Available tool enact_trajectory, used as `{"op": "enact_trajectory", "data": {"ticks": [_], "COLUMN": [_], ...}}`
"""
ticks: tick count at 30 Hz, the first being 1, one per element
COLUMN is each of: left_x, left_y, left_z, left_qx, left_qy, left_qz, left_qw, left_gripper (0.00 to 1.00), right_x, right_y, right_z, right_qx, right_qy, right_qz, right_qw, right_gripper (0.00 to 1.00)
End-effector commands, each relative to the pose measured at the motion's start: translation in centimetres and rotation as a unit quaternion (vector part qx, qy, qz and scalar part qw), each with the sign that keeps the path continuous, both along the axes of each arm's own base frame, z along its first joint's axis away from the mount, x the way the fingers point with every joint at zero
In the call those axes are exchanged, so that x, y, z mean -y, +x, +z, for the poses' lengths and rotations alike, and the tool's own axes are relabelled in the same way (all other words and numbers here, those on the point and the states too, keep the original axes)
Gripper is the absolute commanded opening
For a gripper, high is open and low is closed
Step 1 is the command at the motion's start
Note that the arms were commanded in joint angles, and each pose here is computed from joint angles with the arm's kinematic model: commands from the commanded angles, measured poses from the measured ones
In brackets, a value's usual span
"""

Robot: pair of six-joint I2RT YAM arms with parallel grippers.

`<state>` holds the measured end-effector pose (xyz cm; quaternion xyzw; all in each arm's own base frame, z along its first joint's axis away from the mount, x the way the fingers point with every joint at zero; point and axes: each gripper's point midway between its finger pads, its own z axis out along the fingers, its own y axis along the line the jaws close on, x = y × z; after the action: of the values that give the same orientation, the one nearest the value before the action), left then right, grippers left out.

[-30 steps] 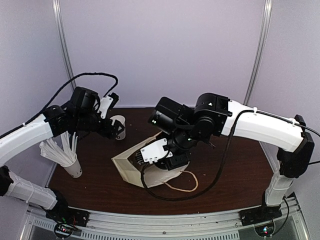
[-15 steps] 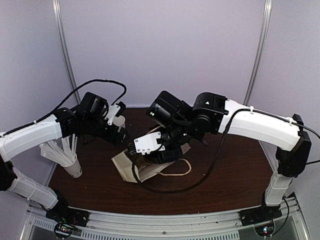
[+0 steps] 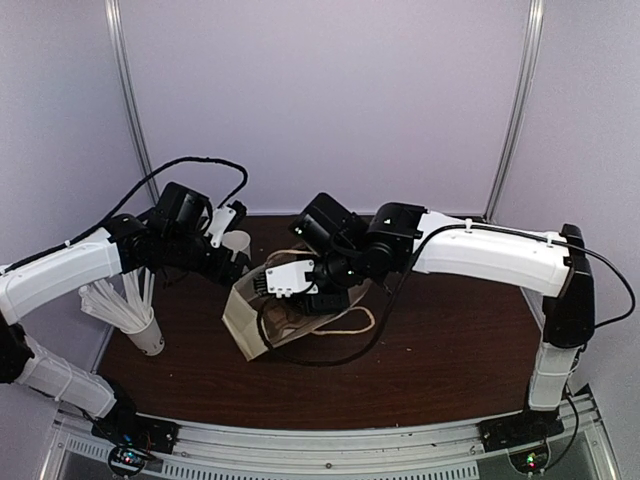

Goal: Pack the takeout coffee

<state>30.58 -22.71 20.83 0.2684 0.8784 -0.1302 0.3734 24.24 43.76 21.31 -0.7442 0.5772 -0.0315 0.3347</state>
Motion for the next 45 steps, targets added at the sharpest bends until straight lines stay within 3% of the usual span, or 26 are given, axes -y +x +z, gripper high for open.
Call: {"op": "enact_trajectory", "data": {"ticks": [1,9,21,34,45], "left_x": [-0.3,0.2,0.2,0.9,1.0], "left_y": [-0.1,-0.5,-0.9,0.0,0.6], "left_z": [1.1,1.1,3.2,3.8,4.3], "left_qx": [0.016,0.011,0.034,0.044,0.042], "left_qy": [-0.004,-0.017,-0.034,-0.051,-0.053], "left_qz": [-0.006,-0.023,-0.032,-0.023,-0.011], "left_qw": [1.000,1.000,0.998,0.997,0.998], "left_gripper": [0.89,0.89,0.89,0.88,0.88], "right_x": [-0.8,-1.3,-0.8,1.1,1.3], "right_y": [1.8,2.8,0.7,1.0,-0.5], "right_z": [-0.2,-2.4,-4.0,-5.3,-5.8], "right_qx": [-0.005,-0.032,-0.100,-0.059,-0.084], "right_qy": [0.036,0.045,0.047,0.047,0.035], "right_qz": [-0.019,-0.027,-0.023,-0.023,0.028], "right_qw": [0.999,0.998,0.994,0.997,0.995], "right_gripper": [0.55,0.55,0.54,0.51,0.49]}}
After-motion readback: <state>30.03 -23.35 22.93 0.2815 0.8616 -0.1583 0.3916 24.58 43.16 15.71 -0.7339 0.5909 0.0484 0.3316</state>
